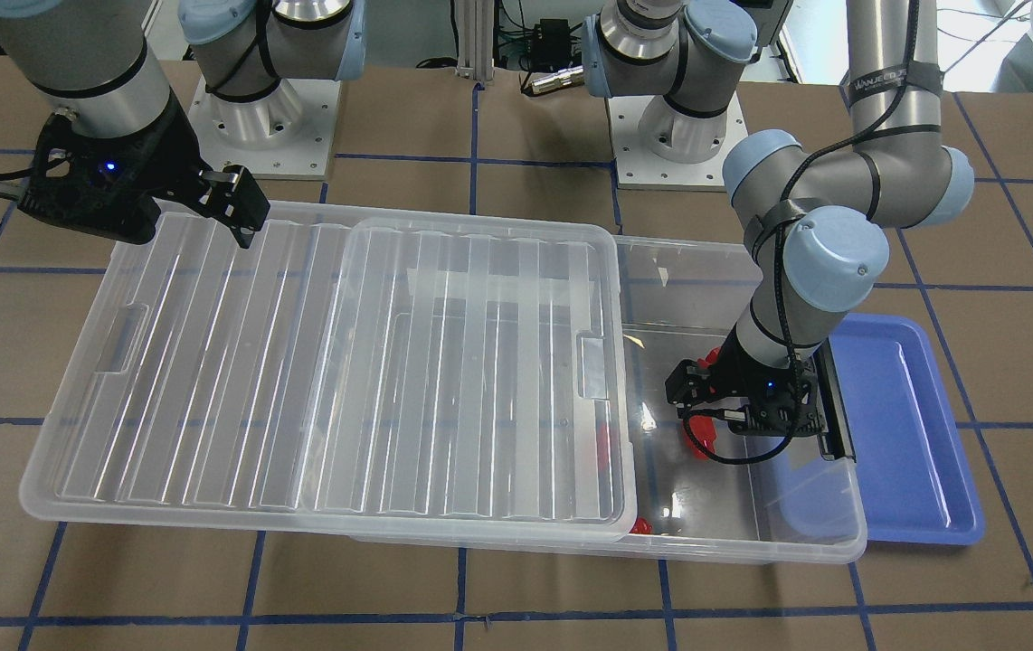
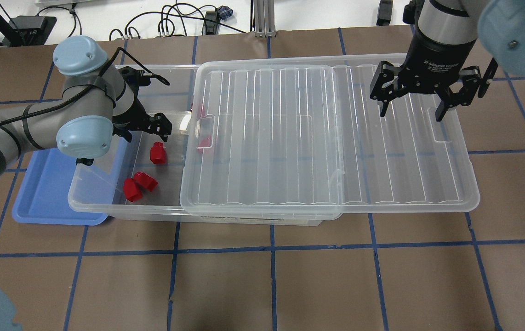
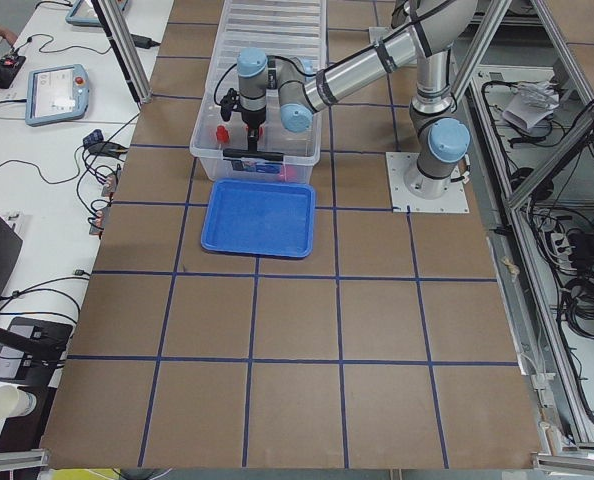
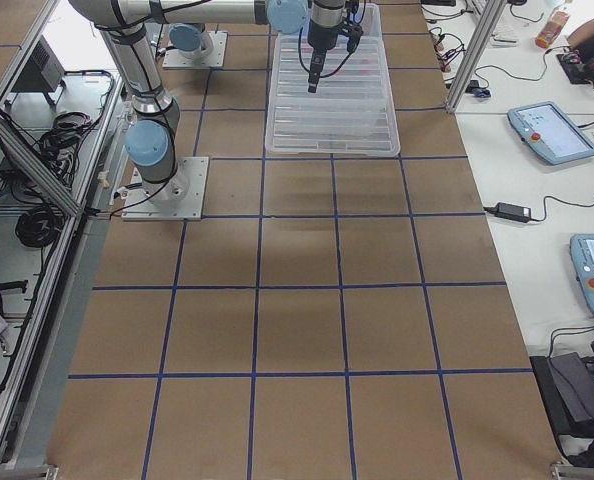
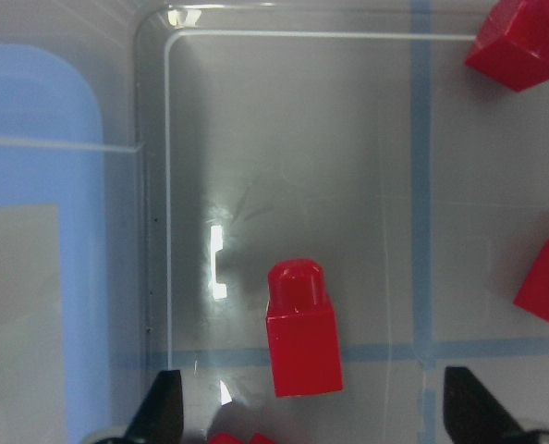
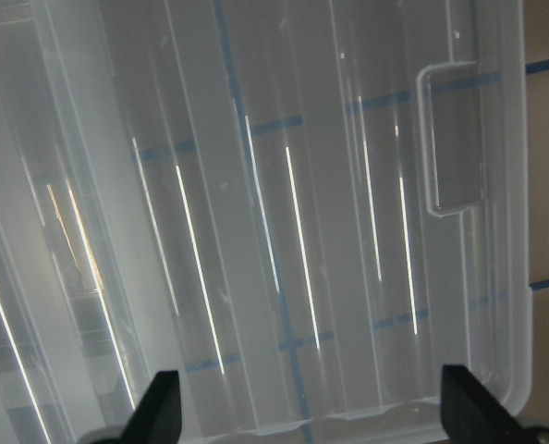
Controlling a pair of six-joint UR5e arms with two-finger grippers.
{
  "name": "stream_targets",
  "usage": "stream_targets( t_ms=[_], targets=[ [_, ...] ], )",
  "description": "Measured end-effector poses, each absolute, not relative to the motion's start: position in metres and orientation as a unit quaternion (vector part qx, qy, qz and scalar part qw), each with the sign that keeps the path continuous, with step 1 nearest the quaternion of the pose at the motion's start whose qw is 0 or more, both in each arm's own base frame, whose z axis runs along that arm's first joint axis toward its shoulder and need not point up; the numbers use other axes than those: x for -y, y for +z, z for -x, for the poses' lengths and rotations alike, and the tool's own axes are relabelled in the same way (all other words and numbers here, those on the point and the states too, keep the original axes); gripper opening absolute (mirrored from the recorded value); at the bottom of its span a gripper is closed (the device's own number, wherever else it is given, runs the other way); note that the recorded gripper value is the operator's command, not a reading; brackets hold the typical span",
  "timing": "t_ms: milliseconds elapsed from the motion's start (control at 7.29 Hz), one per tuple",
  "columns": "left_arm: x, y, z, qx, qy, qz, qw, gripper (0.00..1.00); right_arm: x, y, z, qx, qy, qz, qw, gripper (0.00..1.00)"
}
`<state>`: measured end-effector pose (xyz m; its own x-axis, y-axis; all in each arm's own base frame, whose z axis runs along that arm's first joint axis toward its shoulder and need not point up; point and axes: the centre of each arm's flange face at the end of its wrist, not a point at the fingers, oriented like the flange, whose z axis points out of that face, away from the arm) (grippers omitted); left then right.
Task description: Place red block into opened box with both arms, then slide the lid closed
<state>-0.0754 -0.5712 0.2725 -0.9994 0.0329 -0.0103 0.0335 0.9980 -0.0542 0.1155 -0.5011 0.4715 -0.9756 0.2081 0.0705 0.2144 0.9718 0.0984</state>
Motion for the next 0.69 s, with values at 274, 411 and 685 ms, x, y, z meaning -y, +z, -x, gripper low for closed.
stream_targets(
  t_ms=[274,411,685],
  targets=[
    [0.574,0.333,0.078,-1.0,-0.009,-0.019,0.005,1.0,0.512,0.466,-0.046,0.99,-0.065,0.126,0.023,1.0],
    [0.573,0.381,0.078,-1.0,0.001,-0.02,0.007,1.0,0.515,0.462,-0.007,0.988,-0.071,0.136,0.018,1.0],
    [0.555,0.484,0.081,-1.0,0.001,-0.027,0.005,1.0,0.526,0.437,0.065,0.989,-0.087,0.123,0.01,1.0]
  ],
)
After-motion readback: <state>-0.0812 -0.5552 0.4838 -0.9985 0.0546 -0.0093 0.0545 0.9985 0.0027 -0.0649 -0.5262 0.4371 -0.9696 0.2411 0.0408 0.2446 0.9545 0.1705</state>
